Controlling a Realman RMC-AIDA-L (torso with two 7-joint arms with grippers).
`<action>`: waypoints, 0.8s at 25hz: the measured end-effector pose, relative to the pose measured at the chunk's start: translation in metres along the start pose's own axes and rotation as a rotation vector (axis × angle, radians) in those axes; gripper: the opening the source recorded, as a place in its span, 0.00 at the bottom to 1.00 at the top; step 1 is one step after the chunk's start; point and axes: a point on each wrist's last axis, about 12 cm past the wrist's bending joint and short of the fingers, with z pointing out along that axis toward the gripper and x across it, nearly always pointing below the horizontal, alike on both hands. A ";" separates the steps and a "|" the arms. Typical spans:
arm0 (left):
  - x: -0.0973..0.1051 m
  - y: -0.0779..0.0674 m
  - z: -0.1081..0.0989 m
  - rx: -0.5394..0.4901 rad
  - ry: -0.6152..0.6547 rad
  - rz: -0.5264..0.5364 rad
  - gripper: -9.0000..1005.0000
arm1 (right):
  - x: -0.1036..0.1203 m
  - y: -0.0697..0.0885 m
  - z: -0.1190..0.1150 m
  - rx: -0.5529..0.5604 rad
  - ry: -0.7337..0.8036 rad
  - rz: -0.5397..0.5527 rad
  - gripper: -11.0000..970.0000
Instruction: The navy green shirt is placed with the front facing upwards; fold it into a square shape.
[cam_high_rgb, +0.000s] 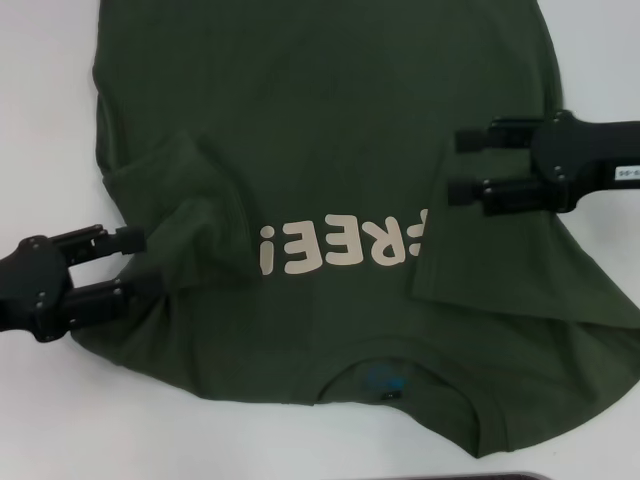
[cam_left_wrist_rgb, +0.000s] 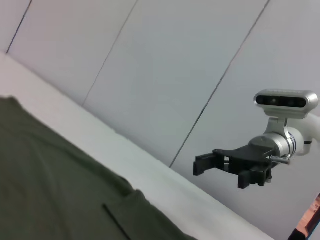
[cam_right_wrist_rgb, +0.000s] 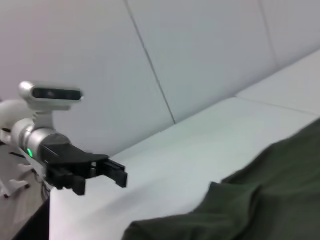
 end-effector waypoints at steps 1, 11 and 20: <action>0.001 -0.001 0.001 0.000 -0.007 0.021 0.72 | 0.000 0.001 0.002 -0.010 -0.006 -0.002 0.85; 0.015 -0.011 0.002 0.073 0.050 0.022 0.72 | -0.003 0.011 0.014 -0.123 0.065 0.089 0.85; 0.023 -0.012 -0.018 -0.006 0.109 -0.506 0.72 | -0.013 0.005 0.001 -0.073 0.083 0.214 0.85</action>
